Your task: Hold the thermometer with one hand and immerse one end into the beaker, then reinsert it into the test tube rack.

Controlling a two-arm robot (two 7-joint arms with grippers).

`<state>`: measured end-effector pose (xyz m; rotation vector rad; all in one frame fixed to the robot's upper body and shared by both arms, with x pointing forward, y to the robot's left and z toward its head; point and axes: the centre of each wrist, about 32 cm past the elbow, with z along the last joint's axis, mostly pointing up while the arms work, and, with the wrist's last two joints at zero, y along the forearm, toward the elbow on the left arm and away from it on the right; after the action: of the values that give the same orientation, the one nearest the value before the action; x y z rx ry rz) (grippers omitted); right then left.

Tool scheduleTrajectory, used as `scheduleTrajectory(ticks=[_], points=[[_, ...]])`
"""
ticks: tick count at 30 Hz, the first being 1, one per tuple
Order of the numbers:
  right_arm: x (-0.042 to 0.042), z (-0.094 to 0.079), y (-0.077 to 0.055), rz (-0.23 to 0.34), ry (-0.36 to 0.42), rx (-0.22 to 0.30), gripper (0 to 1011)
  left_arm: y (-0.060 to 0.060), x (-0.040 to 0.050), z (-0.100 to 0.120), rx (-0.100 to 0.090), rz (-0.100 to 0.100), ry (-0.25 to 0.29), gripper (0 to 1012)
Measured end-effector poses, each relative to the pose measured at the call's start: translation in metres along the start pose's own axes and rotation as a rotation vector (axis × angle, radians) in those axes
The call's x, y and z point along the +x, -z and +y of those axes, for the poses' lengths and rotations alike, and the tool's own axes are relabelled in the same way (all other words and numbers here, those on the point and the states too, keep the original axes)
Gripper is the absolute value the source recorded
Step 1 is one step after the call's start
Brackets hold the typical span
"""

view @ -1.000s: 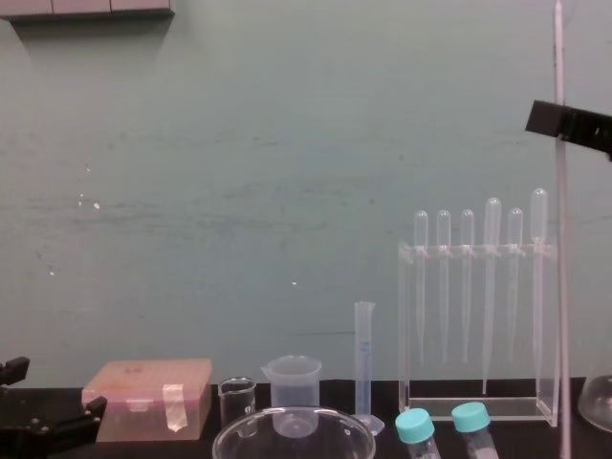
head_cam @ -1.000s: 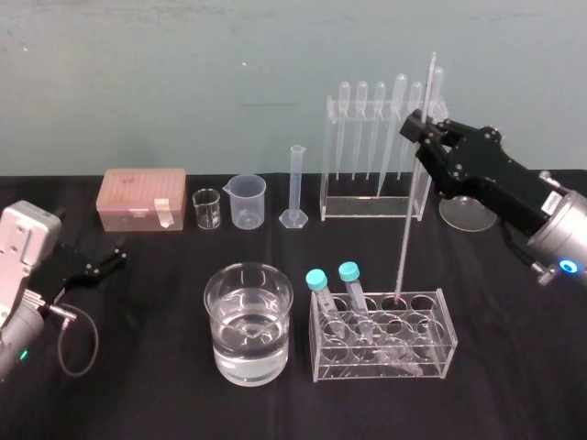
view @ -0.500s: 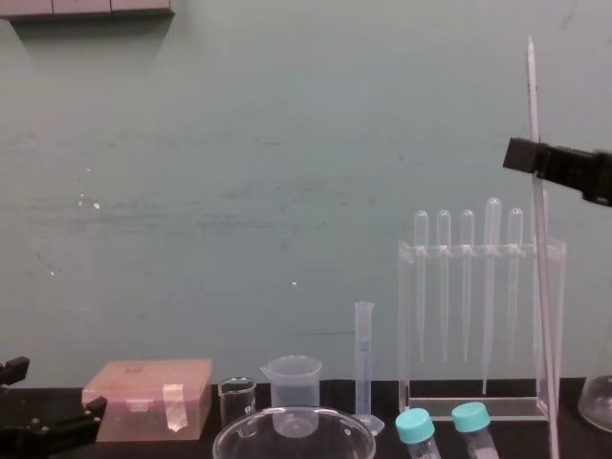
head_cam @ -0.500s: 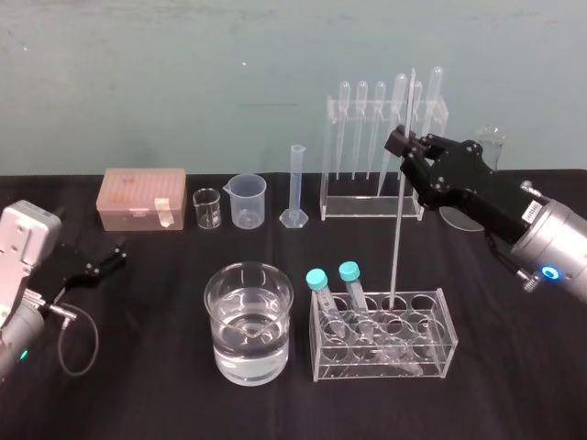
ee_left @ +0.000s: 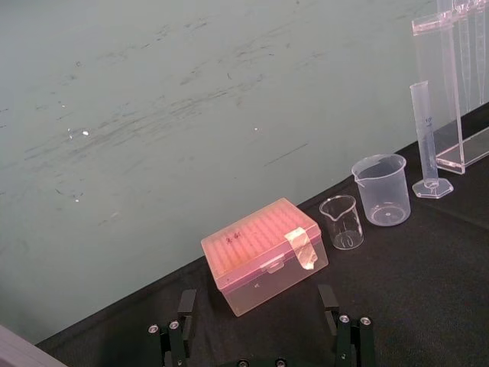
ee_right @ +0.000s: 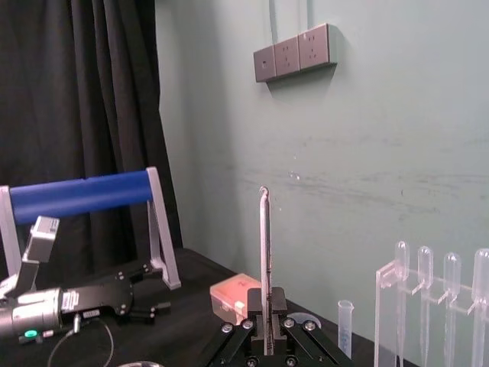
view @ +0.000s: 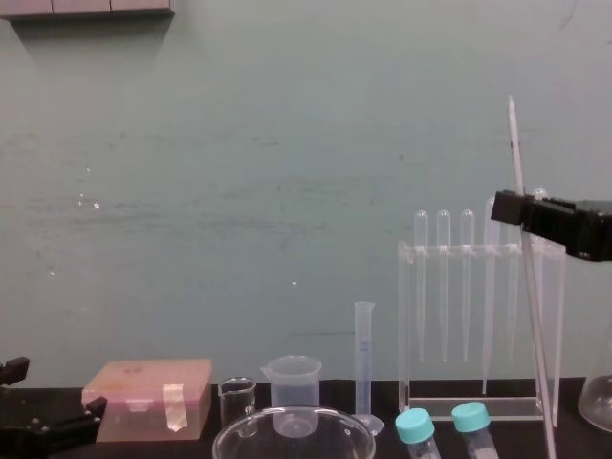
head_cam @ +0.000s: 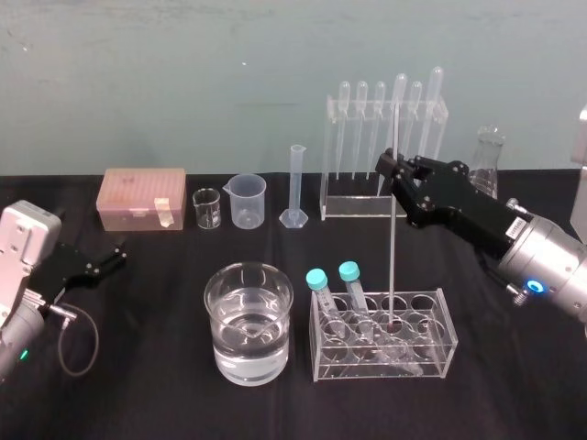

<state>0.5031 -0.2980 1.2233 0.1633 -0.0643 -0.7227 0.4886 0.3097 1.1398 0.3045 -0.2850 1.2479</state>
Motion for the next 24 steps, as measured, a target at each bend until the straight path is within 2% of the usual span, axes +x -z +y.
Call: scheduleTrajectory(ticks=[15, 24], points=[[-0.0018, -0.0015, 0.0099, -0.013, -0.008, -0.039, 56, 0.0000, 0.0000, 0.0000, 0.000, 0.000, 0.000, 1008], [-0.0023, -0.0016, 0.0110, -0.016, -0.012, -0.043, 56, 0.0000, 0.0000, 0.0000, 0.000, 0.000, 0.000, 1008]])
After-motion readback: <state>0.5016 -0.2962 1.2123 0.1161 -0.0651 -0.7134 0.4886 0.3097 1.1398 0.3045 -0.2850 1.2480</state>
